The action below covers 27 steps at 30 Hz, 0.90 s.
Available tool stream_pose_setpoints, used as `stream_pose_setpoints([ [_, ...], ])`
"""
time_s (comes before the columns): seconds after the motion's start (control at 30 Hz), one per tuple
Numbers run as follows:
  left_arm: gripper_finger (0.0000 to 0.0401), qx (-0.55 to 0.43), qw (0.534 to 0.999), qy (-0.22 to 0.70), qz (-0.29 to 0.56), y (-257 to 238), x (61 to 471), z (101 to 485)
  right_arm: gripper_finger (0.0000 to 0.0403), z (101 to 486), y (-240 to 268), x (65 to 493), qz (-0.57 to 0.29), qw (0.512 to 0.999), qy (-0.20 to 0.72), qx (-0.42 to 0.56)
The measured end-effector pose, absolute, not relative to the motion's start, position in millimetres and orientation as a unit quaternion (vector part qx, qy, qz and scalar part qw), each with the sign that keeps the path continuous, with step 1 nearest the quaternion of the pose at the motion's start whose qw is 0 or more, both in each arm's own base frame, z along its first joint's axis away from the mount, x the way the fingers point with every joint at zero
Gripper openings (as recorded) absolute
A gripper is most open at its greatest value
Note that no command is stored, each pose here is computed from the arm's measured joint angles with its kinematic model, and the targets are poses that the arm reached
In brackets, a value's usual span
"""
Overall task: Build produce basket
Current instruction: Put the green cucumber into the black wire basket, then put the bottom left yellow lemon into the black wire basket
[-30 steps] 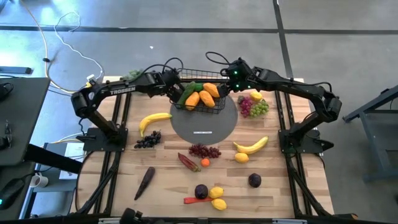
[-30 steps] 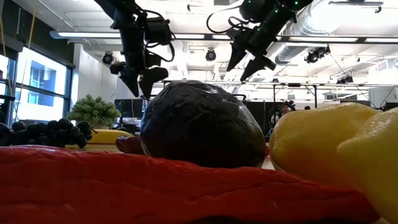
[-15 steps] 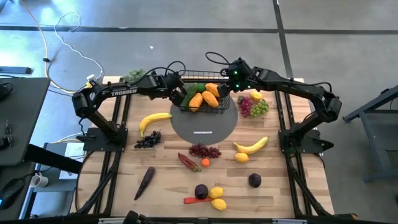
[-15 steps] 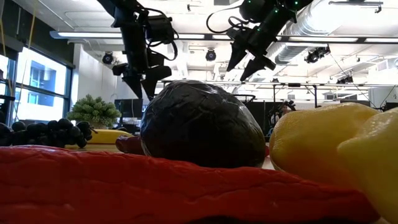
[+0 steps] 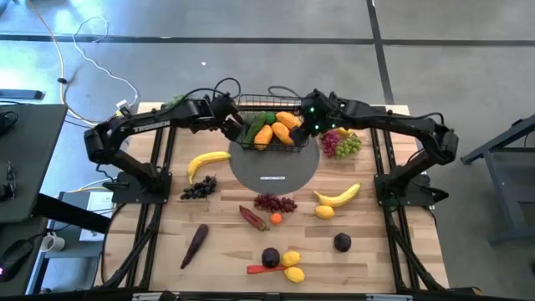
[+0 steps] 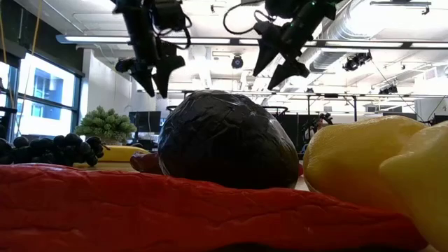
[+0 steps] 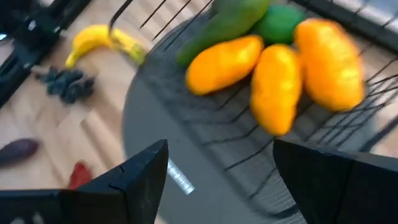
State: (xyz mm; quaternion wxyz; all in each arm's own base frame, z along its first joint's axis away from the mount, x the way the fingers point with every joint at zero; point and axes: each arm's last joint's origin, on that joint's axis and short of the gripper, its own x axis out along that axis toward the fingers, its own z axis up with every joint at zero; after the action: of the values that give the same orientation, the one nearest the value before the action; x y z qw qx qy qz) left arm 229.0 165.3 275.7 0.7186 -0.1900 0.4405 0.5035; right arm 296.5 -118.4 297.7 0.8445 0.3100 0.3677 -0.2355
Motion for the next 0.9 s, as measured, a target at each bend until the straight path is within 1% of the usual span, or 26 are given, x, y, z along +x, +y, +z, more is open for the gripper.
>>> stream_pose_setpoints([
  [0.27,0.0216,-0.190,0.755,0.432,0.455,128,220,301,0.0271,296,-69,309,-0.183,0.843,0.401,0.310],
  [0.4,0.0216,-0.185,0.781,0.428,0.415,104,218,311,0.0271,293,-43,309,-0.170,0.827,0.430,0.320],
  [0.57,0.0216,-0.188,0.804,0.411,0.386,79,215,322,0.0271,291,-14,309,-0.160,0.809,0.453,0.340],
  [0.9,0.0216,-0.178,0.830,0.404,0.340,48,219,327,0.0271,287,37,302,-0.115,0.798,0.502,0.312],
])
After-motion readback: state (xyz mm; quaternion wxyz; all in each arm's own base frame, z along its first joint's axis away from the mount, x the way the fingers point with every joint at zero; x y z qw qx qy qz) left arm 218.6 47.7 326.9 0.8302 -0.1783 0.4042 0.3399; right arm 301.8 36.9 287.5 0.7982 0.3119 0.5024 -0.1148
